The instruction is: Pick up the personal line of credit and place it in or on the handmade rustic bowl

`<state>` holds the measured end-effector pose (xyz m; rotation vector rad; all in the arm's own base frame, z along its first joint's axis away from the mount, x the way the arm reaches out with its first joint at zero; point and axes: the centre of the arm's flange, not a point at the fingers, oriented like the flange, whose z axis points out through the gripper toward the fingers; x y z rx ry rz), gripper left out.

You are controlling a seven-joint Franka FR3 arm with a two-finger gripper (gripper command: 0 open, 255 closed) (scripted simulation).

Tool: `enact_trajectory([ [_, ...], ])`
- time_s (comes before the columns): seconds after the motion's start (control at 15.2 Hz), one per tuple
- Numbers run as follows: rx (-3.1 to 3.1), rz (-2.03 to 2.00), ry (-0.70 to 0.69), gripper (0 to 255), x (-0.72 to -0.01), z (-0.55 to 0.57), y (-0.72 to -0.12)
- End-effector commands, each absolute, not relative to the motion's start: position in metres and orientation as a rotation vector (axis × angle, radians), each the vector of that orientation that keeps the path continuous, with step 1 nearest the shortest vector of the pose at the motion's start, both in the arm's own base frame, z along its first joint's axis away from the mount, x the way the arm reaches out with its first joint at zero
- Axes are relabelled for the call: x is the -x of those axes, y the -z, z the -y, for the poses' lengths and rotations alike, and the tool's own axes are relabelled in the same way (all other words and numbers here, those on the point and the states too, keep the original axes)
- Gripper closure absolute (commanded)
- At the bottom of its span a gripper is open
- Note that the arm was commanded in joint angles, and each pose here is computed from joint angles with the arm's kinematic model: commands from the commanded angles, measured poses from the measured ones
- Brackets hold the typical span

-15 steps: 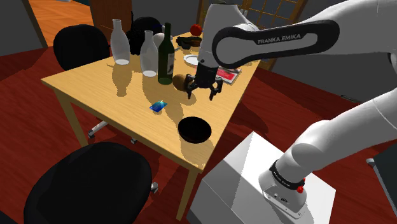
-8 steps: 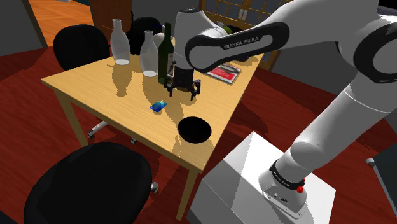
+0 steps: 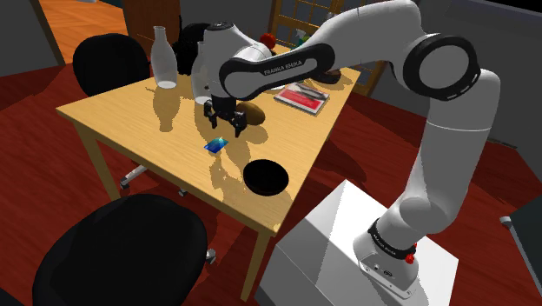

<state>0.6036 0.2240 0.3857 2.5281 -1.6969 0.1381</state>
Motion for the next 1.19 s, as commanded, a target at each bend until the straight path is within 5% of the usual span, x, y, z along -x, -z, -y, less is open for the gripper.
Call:
enact_trajectory([
  [0.0, -2.449, 1.784, -0.152, 0, -0.629, -0.223, -0.376],
  [1.06, -2.445, 1.789, -0.153, 0, -0.631, -0.217, -0.336],
  [1.12, -2.445, 1.789, -0.153, 255, -0.631, -0.217, -0.336],
])
